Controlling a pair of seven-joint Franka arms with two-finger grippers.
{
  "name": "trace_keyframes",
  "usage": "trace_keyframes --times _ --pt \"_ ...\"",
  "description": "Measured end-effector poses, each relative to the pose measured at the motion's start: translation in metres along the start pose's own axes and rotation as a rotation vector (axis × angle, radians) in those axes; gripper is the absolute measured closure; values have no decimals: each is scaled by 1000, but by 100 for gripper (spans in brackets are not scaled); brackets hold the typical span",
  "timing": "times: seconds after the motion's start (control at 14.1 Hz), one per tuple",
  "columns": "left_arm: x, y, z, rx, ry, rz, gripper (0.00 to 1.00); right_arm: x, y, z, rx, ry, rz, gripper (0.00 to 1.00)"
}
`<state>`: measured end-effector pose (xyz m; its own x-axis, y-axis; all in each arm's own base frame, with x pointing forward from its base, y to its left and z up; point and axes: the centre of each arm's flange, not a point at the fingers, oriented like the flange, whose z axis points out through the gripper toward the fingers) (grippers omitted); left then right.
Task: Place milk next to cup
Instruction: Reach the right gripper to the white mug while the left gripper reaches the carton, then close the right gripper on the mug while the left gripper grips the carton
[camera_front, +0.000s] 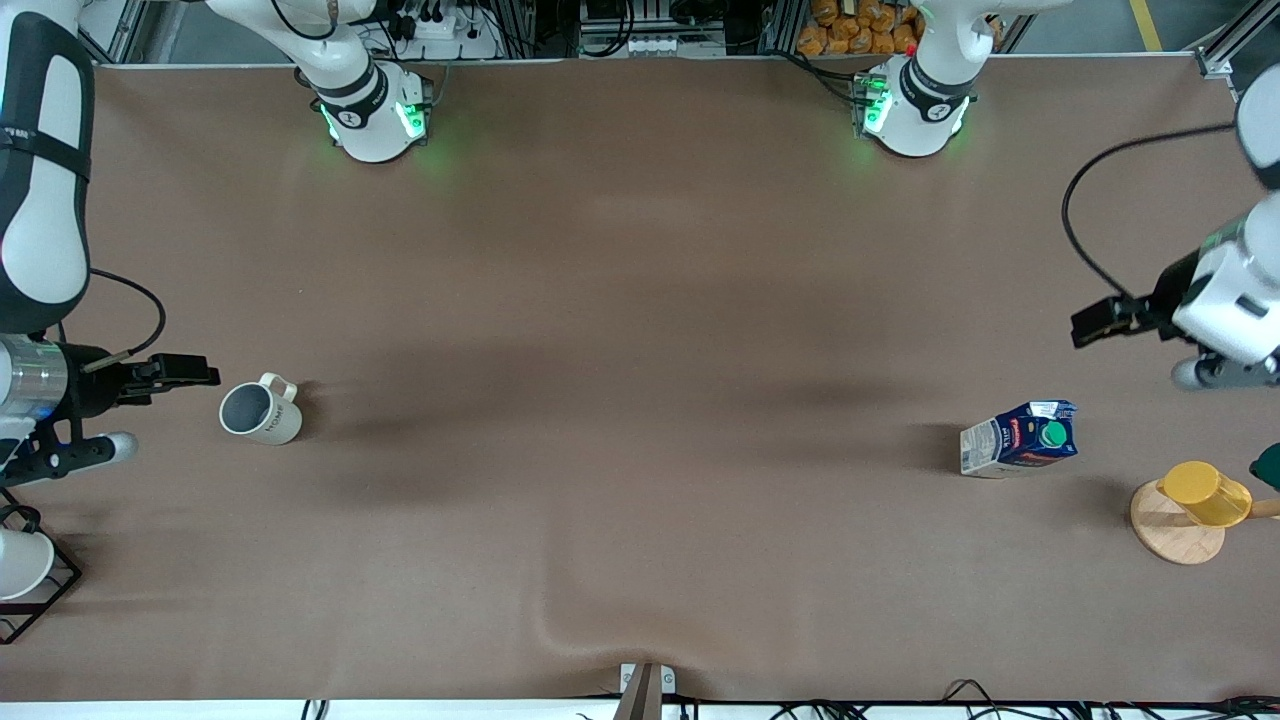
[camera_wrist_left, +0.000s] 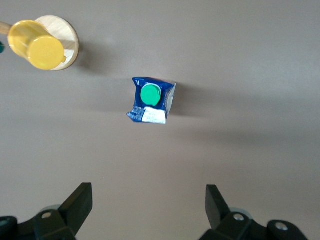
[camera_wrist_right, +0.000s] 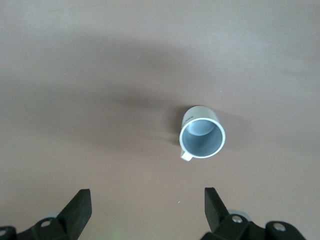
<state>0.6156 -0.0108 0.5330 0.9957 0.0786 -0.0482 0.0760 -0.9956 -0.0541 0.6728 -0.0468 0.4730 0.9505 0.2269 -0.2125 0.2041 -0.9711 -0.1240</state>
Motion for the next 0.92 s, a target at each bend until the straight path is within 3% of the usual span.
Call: trace_keyframes --times 0.21,0.64,0.92 --pt "18 -6 32 0 -15 -13 0 6 21 29 -19 28 29 0" --pt "54 -31 106 -2 -26 -55 0 5 41 60 -13 23 58 0" --pt "62 -21 129 -3 -31 -40 0 9 50 91 -27 51 42 0"
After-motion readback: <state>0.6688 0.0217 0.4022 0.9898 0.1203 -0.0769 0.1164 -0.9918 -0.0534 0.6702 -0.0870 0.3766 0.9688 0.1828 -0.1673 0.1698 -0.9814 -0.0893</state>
